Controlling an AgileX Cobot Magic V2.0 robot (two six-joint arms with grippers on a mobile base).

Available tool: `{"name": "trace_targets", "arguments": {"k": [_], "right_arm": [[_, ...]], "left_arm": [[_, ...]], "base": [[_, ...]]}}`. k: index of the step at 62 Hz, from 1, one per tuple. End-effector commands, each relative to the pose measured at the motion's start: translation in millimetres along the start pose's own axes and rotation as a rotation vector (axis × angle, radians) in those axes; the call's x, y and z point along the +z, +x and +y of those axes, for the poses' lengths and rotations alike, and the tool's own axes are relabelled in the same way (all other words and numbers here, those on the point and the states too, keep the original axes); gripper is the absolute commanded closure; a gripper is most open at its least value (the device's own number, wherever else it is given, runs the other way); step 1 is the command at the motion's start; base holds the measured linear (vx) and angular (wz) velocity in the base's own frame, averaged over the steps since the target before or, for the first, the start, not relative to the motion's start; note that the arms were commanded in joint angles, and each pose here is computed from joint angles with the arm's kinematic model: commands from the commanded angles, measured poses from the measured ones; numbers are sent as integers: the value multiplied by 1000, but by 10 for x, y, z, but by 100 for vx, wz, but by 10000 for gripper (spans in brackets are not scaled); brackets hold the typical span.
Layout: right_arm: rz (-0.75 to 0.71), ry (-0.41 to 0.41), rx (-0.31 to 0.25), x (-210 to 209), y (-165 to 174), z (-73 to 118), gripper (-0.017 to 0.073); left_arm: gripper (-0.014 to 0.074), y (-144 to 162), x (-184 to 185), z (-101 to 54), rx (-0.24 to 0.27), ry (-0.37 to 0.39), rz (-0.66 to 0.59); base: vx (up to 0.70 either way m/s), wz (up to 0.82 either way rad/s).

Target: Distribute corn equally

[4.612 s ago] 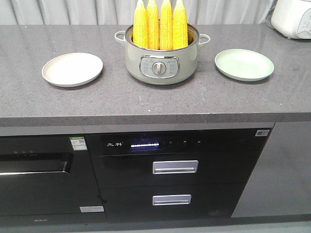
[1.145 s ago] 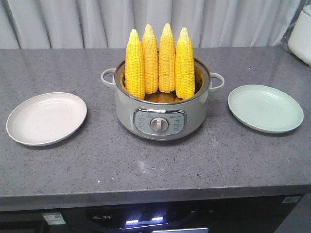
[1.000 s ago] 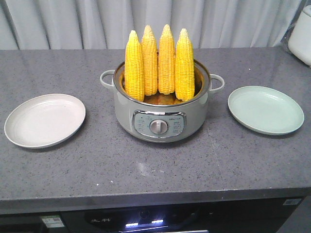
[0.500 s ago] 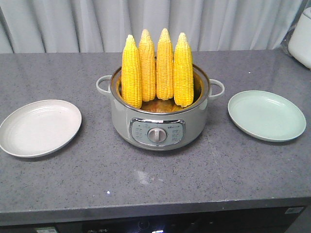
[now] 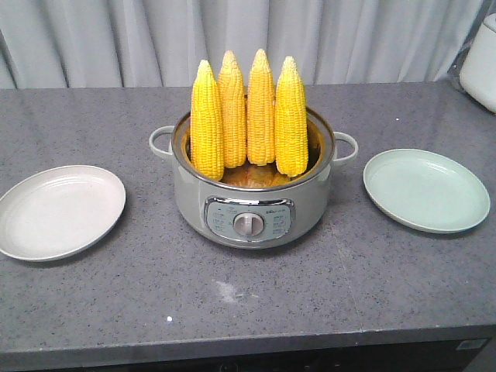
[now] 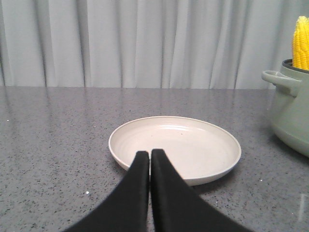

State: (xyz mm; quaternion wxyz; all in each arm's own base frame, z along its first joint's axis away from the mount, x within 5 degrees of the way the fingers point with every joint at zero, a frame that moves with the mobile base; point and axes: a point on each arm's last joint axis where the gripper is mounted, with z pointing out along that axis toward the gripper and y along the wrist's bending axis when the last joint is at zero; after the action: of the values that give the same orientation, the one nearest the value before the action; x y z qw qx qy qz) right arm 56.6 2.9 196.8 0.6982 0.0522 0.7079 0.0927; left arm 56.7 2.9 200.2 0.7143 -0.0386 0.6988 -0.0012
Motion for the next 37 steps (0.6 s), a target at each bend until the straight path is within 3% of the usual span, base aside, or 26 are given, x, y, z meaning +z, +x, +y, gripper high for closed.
{"name": "trace_targets", "arguments": {"k": [1,37], "right_arm": [[-72,-24,-8,-3,-46,19,561],[-72,-24,-8,-3,-46,19,561]], "left_arm": [[600,-64,-15,0,-2,2,-87],[600,-64,-15,0,-2,2,-87]], "base": [[2,0],[2,0]]}}
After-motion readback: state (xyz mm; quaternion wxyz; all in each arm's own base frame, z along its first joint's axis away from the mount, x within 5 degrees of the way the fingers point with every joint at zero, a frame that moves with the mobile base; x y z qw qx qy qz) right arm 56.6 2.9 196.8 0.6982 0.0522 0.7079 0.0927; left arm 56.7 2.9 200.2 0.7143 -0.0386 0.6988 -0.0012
